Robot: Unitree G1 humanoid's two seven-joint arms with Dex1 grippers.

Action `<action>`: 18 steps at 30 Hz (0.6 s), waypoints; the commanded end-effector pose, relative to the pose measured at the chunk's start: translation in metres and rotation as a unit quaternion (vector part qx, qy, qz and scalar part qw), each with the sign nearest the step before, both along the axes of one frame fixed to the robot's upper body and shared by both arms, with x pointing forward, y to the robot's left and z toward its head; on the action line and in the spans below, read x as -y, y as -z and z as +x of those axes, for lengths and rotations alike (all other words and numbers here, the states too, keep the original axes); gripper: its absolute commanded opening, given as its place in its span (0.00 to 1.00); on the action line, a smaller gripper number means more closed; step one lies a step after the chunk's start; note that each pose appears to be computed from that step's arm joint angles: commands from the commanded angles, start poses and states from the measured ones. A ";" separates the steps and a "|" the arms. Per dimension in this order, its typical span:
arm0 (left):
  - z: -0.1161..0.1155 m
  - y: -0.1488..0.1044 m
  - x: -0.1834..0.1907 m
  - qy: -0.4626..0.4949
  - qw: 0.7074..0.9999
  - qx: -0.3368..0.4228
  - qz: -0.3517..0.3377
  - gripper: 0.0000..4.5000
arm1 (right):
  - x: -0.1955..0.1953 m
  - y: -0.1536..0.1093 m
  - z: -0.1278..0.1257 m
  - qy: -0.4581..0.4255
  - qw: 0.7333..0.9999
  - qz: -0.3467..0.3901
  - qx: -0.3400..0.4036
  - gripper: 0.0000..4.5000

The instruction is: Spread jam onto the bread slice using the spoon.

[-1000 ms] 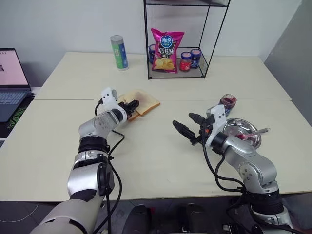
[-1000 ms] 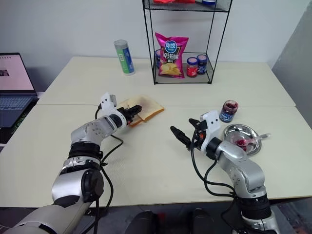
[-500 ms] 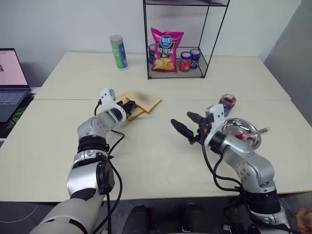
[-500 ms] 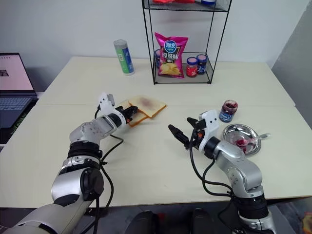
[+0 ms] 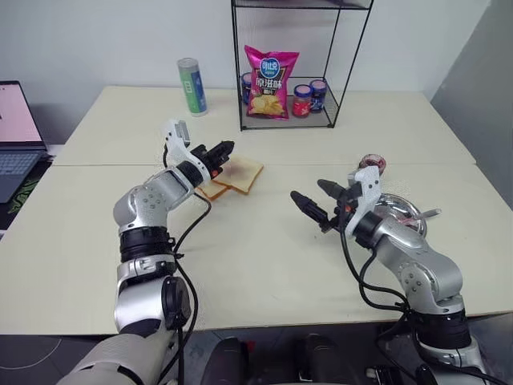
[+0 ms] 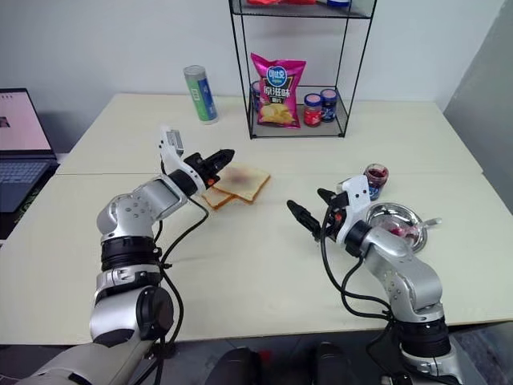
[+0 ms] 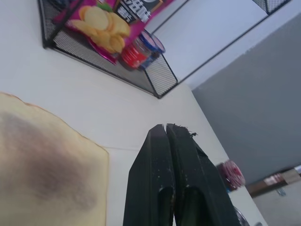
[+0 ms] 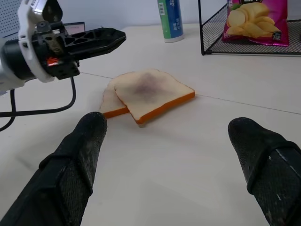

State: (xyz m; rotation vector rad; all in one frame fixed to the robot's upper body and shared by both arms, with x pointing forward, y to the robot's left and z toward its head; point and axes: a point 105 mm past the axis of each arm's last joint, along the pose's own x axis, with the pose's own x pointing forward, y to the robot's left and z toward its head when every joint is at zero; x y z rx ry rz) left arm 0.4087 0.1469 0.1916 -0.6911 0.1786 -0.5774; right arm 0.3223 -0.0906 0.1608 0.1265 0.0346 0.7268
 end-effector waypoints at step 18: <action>-0.034 0.071 0.004 -0.089 0.990 -0.096 -0.050 0.65 | 0.012 -0.014 -0.002 0.010 1.000 -0.001 0.024 1.00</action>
